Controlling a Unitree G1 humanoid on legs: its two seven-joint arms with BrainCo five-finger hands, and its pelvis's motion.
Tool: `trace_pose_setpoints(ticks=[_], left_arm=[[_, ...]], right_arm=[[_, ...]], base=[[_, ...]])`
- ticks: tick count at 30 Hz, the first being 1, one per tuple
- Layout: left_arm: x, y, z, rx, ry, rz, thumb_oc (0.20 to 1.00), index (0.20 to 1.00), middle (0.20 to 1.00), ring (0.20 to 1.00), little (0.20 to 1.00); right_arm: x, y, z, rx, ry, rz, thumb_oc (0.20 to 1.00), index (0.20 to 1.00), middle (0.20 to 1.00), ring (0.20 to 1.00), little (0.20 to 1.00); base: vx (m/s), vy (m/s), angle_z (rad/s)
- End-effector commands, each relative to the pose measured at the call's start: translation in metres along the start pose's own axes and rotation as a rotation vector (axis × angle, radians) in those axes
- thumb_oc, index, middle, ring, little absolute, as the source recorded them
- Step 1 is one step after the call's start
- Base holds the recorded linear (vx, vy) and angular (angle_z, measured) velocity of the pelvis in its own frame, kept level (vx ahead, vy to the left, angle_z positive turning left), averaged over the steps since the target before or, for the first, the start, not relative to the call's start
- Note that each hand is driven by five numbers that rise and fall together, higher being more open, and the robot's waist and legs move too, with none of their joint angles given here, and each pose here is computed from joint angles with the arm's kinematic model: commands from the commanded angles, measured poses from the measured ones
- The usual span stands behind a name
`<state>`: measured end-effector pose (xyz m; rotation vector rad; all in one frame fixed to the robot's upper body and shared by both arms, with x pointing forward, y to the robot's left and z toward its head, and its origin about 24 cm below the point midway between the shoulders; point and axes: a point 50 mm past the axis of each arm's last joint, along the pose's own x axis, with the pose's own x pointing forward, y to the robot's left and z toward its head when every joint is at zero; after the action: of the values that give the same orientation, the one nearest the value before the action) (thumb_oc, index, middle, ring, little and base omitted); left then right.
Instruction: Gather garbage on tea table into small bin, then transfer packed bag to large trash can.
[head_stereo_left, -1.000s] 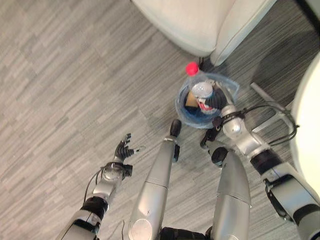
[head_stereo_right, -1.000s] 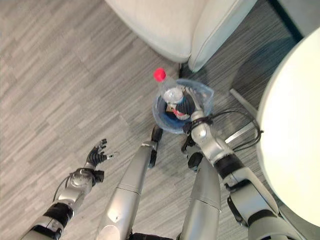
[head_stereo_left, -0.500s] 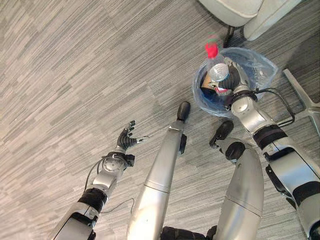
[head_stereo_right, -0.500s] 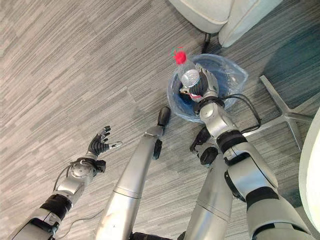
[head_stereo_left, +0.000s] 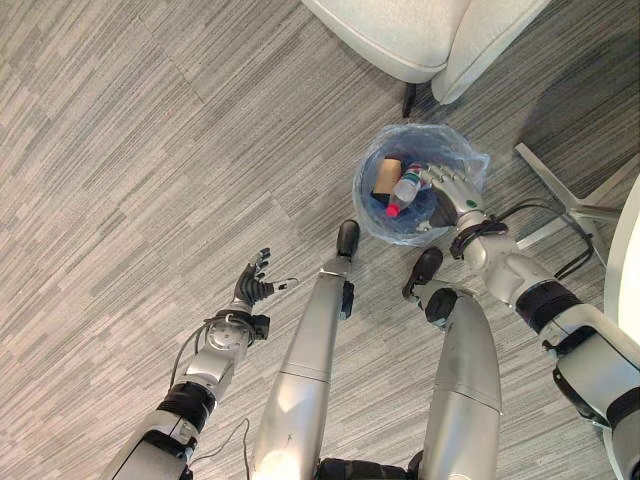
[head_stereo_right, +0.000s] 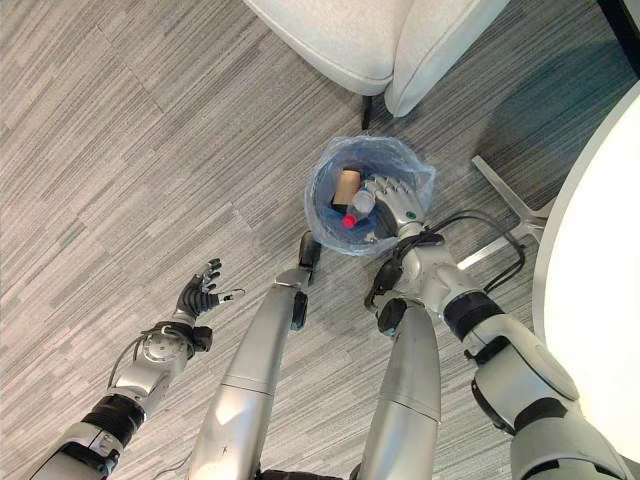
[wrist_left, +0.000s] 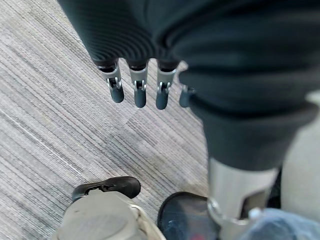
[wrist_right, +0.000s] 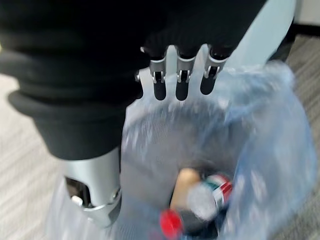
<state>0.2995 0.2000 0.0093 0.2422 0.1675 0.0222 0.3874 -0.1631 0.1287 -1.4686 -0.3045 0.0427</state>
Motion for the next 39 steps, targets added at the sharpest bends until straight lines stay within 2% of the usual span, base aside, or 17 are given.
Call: trace_pose_setpoints(ticks=[1,5,9,10,11,12,28,29,31,32,36,39], left_arm=[[-0.016,0.000,-0.028,0.029,0.072,0.022,1.000,1.000,1.000,1.000,1.000],[-0.014,-0.002,-0.028,0.047,0.077,0.027,1.000,1.000,1.000,1.000,1.000],[-0.012,-0.003,-0.024,0.053,0.058,0.022,1.000,1.000,1.000,1.000,1.000],[-0.011,-0.004,-0.021,0.056,0.046,0.016,1.000,1.000,1.000,1.000,1.000],[-0.010,-0.005,-0.020,0.056,0.042,0.014,1.000,1.000,1.000,1.000,1.000],[-0.009,-0.006,-0.019,0.054,0.037,0.013,1.000,1.000,1.000,1.000,1.000],[-0.008,0.005,-0.016,0.025,0.043,0.042,1.000,1.000,1.000,1.000,1.000],[-0.008,0.006,-0.018,0.021,0.055,0.046,1.000,1.000,1.000,1.000,1.000],[-0.009,0.007,-0.020,0.021,0.061,0.047,1.000,1.000,1.000,1.000,1.000],[-0.012,0.007,-0.026,0.011,0.088,0.048,1.000,1.000,1.000,1.000,1.000],[-0.020,0.010,-0.040,-0.018,0.143,0.053,1.000,1.000,1.000,1.000,1.000],[-0.029,0.012,-0.052,-0.042,0.184,0.064,1.000,1.000,1.000,1.000,1.000]], right_arm=[[-0.010,0.018,0.001,-0.065,-0.025,0.063,1.000,1.000,1.000,1.000,1.000],[-0.017,0.051,0.018,-0.108,-0.052,0.177,1.000,1.000,1.000,1.000,1.000],[-0.018,0.058,0.020,-0.102,-0.033,0.210,1.000,1.000,1.000,1.000,1.000],[-0.018,0.061,0.018,-0.099,-0.011,0.229,0.611,0.611,0.611,0.611,0.611],[-0.018,0.063,0.017,-0.093,0.001,0.239,0.285,0.285,0.285,0.285,0.285],[-0.015,0.061,0.018,-0.051,0.024,0.234,0.200,0.200,0.200,0.200,0.200],[-0.008,0.012,-0.002,0.327,0.113,-0.003,0.200,0.200,0.200,0.200,0.200],[-0.011,0.009,0.000,0.433,0.113,-0.034,0.200,0.200,0.200,0.200,0.200],[-0.015,0.010,0.001,0.487,0.113,-0.043,0.200,0.200,0.200,0.200,0.200],[-0.024,0.017,0.007,0.706,0.125,-0.053,0.200,0.200,0.200,0.200,0.200],[-0.044,0.031,0.022,1.055,0.121,-0.044,0.200,0.200,0.200,0.200,0.200],[-0.054,0.033,0.032,1.184,0.083,-0.035,0.200,0.200,0.200,0.200,0.200]], base=[[0.03,-0.002,0.01],[0.02,-0.003,0.01],[0.00,0.000,0.00],[0.00,0.000,0.00],[-0.02,-0.001,0.04],[-0.02,0.003,0.05],[-0.04,-0.003,0.00],[-0.04,0.004,-0.04],[0.00,0.000,0.00],[0.00,0.000,0.00],[0.04,0.004,-0.02],[0.07,-0.012,-0.09]])
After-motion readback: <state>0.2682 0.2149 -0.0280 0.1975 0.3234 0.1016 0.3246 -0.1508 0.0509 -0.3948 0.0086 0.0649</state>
